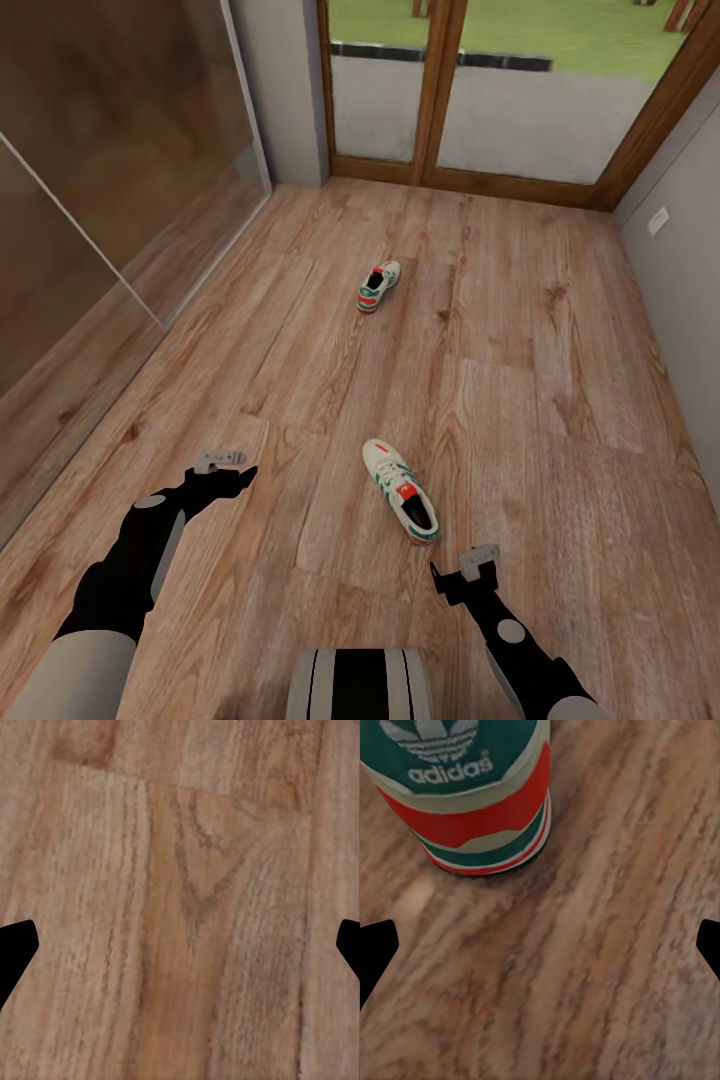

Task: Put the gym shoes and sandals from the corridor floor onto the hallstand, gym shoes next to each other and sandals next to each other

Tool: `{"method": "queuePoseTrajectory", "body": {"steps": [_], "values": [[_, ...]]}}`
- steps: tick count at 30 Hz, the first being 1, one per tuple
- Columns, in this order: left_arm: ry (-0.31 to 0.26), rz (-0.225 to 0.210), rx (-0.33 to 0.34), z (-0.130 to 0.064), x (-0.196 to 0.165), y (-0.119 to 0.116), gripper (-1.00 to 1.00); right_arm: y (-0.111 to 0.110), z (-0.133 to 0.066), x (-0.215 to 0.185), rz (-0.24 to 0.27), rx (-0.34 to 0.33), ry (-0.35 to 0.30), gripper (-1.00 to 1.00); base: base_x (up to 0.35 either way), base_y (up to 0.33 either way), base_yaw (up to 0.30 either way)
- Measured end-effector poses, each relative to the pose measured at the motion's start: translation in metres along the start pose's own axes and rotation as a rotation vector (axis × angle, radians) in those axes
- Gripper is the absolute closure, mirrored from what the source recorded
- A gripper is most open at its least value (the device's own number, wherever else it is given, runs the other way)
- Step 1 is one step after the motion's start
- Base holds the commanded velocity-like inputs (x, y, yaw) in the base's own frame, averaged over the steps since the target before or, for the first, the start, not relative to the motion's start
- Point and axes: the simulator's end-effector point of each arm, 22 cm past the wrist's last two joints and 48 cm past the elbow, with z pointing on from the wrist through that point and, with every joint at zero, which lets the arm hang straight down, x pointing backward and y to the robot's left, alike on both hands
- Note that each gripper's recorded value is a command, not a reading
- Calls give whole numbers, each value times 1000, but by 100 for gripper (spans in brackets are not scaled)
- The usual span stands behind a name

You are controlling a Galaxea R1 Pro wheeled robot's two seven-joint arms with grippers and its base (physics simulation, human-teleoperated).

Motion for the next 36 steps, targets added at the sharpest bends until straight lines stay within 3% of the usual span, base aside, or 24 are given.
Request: {"method": "queuePoseTrajectory", "body": {"steps": [18,36], "values": [[5,-1,1,1,2,0,-100,0,0,0,0,0,1,-100,98,44,0],[7,-4,0,1,4,1,-100,1,0,0,-1,-1,1,-100,12,52,0]]}}
